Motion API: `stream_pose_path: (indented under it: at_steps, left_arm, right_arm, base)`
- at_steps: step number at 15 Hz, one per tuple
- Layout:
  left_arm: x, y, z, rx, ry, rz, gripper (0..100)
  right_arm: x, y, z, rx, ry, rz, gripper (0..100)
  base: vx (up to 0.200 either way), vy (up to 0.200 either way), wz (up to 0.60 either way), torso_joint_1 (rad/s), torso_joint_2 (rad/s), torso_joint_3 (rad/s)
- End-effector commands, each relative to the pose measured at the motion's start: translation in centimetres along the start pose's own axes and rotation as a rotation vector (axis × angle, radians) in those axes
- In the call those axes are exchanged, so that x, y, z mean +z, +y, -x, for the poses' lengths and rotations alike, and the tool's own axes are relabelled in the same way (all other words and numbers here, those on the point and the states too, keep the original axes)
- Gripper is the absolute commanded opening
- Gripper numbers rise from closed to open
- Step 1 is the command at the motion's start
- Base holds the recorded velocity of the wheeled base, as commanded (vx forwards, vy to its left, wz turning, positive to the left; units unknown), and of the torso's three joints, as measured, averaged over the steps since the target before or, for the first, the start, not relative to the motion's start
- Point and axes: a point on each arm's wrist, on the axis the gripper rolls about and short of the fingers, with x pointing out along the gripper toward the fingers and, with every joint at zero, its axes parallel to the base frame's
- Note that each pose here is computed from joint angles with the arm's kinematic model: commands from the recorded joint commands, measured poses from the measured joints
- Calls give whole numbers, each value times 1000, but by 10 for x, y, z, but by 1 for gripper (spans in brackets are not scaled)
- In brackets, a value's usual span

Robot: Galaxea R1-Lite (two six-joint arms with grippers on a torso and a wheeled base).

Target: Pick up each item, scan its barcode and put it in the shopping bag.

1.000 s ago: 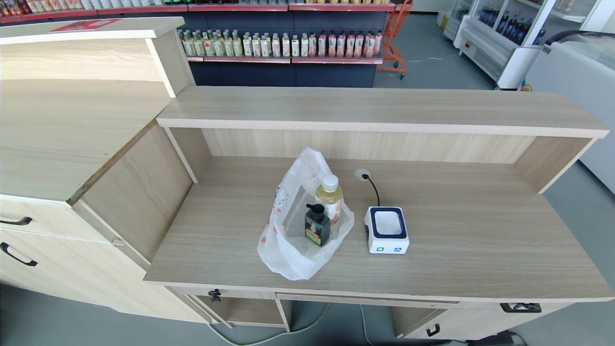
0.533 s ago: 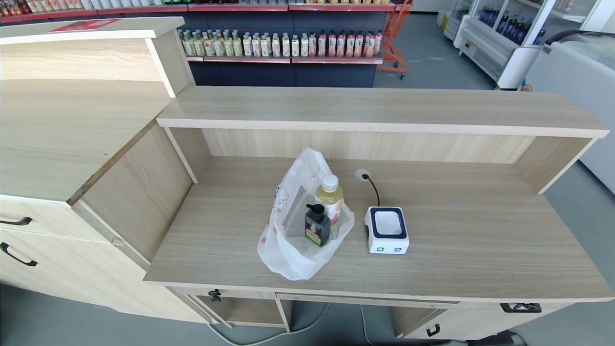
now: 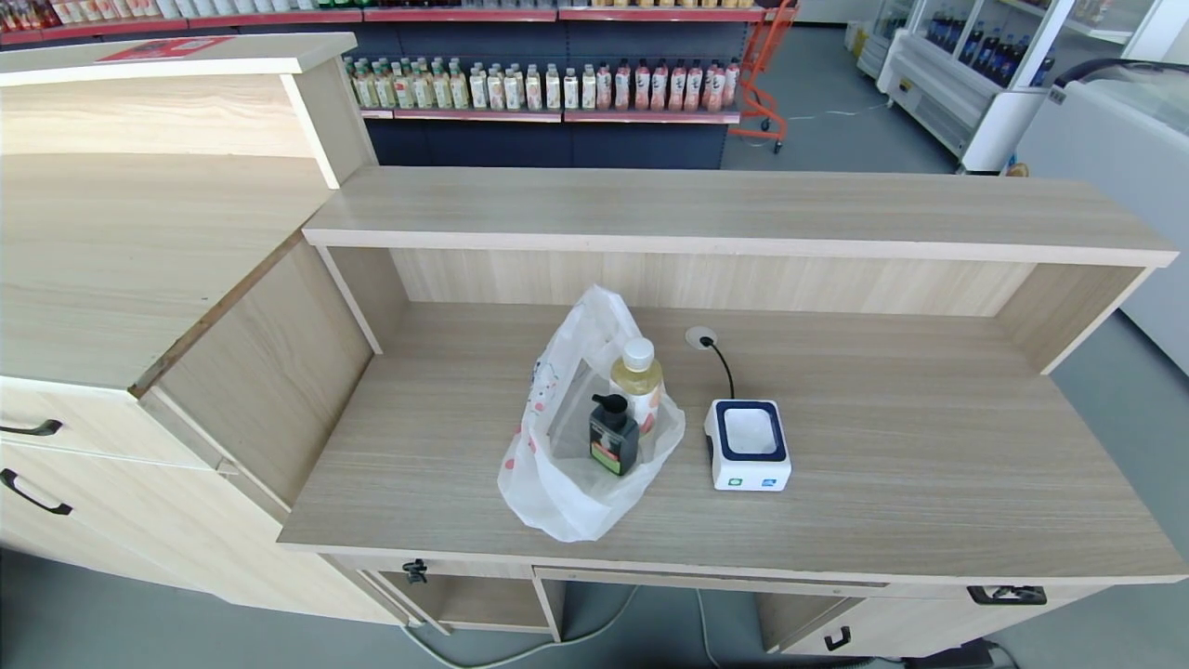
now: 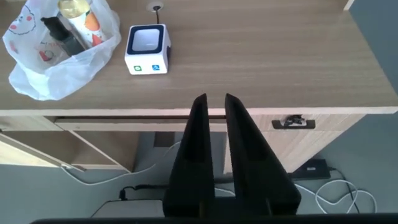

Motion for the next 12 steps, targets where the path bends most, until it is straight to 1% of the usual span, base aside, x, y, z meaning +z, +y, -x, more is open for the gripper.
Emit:
stream_pose_path:
  at_steps: [1,3,9,12]
  left_arm:
    - [0,0,0,0,-1,-2,100]
    - [0,0,0,0,-1,4,100]
    - [0,0,0,0,-1,-7,100]
    - [0,0,0,0,-1,-6,100]
  right_arm:
    - [0,0,0,-6,5,-8,0]
    - [0,0,0,-14,5,-14,0]
    - [0,0,0,-14,5,-14,0]
    - [0,0,0,-15,5,-13,0]
  base:
    - [0,0,0,0,0,0]
    - [0,0,0,0,0,0]
    - [0,-200,0,5,2,2]
    - [0,-200,0,7,2,1]
